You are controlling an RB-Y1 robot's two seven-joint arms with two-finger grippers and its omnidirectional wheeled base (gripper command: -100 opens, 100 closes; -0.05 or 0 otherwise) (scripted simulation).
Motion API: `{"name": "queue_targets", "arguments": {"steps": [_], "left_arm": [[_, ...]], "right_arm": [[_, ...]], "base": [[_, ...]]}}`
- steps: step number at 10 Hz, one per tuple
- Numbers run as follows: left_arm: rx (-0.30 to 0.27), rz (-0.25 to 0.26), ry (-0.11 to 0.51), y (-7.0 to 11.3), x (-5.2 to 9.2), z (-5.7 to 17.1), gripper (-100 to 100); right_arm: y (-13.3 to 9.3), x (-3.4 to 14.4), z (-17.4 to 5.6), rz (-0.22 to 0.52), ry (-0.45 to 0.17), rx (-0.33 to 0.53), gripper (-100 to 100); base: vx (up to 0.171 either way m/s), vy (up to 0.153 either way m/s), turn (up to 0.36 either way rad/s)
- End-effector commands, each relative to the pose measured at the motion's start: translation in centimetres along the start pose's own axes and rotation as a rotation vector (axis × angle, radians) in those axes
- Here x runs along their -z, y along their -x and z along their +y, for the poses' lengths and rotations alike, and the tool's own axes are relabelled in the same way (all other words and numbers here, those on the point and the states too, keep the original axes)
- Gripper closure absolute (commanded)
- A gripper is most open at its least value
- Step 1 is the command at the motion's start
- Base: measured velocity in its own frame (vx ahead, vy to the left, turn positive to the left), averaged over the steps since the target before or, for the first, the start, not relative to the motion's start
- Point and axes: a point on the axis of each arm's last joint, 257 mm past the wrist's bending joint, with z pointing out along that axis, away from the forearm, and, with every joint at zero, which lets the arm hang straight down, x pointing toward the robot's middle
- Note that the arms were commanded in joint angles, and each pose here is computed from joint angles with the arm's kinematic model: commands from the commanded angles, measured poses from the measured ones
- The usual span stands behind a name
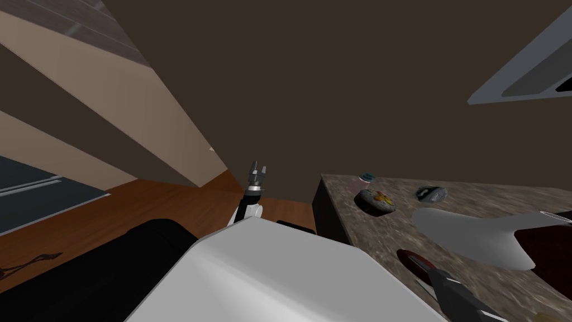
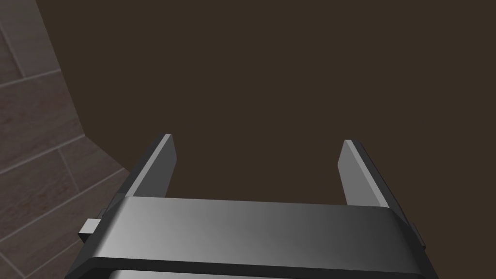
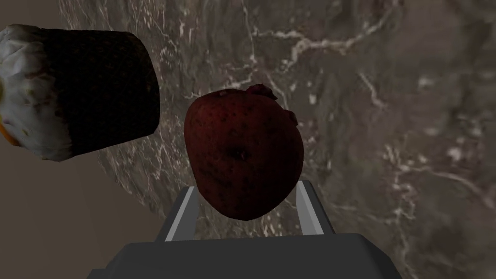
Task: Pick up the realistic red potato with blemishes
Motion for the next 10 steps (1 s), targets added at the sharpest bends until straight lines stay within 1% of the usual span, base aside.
{"name": "queue_targets", "arguments": {"steps": [1, 4, 5, 6, 7, 9, 10], "left_arm": [[0.000, 0.000, 0.000, 0.00, 0.00, 0.00, 0], [0.000, 0.000, 0.000, 0.00, 0.00, 0.00, 0], [0.000, 0.000, 0.000, 0.00, 0.00, 0.00, 0], [0.000, 0.000, 0.000, 0.00, 0.00, 0.00, 0], [0.000, 0.000, 0.000, 0.00, 0.00, 0.00, 0], [0.000, 0.000, 0.000, 0.00, 0.00, 0.00, 0], [0.000, 0.000, 0.000, 0.00, 0.00, 0.00, 0]], "right_arm": [[0.00, 0.00, 0.00, 0.000, 0.000, 0.000, 100], [-0.01, -0.03, -0.14, 0.000, -0.003, 0.000, 100], [-0.01, -0.02, -0.12, 0.000, -0.003, 0.001, 0], [0.25, 0.52, -0.74, -0.008, -0.003, 0.012, 100], [0.37, 0.73, -1.00, -0.012, -0.002, 0.016, 100], [0.30, 0.68, -0.86, -0.012, -0.001, 0.019, 100], [0.31, 0.69, -0.85, -0.012, -0.001, 0.017, 0]], "base": [[0.000, 0.000, 0.000], [0.000, 0.000, 0.000], [0.000, 0.000, 0.000], [-0.012, 0.000, -0.105], [-0.017, 0.001, -0.134], [-0.011, 0.001, -0.019], [0.000, 0.000, 0.000]]}}
